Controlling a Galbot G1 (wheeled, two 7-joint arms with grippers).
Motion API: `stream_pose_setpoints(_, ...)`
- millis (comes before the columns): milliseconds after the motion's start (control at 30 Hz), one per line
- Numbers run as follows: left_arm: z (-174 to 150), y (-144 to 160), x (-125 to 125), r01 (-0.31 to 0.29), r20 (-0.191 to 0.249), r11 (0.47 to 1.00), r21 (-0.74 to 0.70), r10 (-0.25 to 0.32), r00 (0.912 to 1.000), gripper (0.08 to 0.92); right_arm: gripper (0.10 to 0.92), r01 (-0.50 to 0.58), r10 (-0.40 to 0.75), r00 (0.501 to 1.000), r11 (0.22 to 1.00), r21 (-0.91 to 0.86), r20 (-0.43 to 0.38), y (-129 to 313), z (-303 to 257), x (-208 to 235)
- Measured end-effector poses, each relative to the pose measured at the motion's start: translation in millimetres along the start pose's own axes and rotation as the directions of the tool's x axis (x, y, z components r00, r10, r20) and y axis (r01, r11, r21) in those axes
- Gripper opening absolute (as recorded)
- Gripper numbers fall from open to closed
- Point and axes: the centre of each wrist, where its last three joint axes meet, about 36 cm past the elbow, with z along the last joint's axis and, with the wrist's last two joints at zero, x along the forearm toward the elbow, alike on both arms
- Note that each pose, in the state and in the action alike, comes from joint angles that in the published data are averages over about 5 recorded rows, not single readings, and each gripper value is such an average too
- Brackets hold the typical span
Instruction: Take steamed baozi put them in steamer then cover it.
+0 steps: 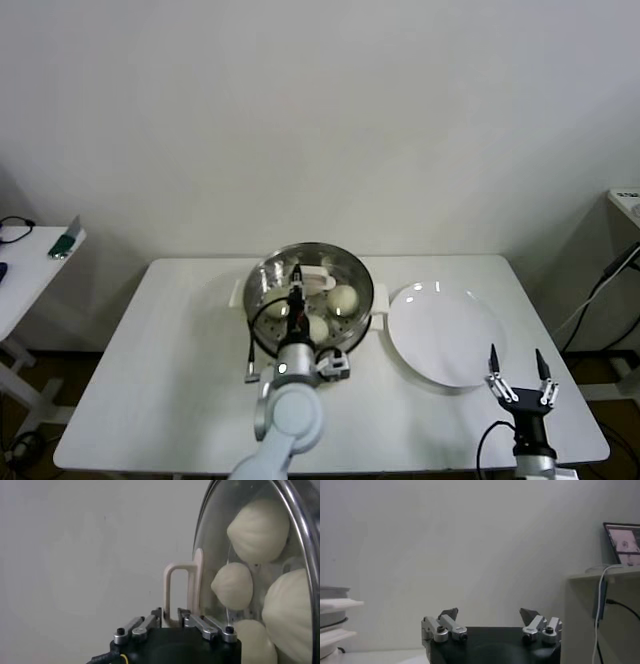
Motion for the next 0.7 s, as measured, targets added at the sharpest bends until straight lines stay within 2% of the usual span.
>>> stream_pose_setpoints(367,17,26,26,-0.005,0.069,0.993,0.118,-0.003,0.9976,0.608,0.823,0.018,-0.018,1.0,1.0,-0.007,-0.023,4,-1,-3)
stream_pose_setpoints(567,49,43,43,-0.001,0.121,0.971,0.238,-0.029,0.9923,0.774,0.823,0.013,-0.014,0.999,1.0,-0.025,-0.051,9,-3,-2)
stream_pose_setpoints(700,81,48,45,-0.01,0.134,0.929,0.369,-0.042,0.9901,0.818,0.823,0.018,-0.02,0.998,0.999,-0.035,-0.064,12,-7,-4)
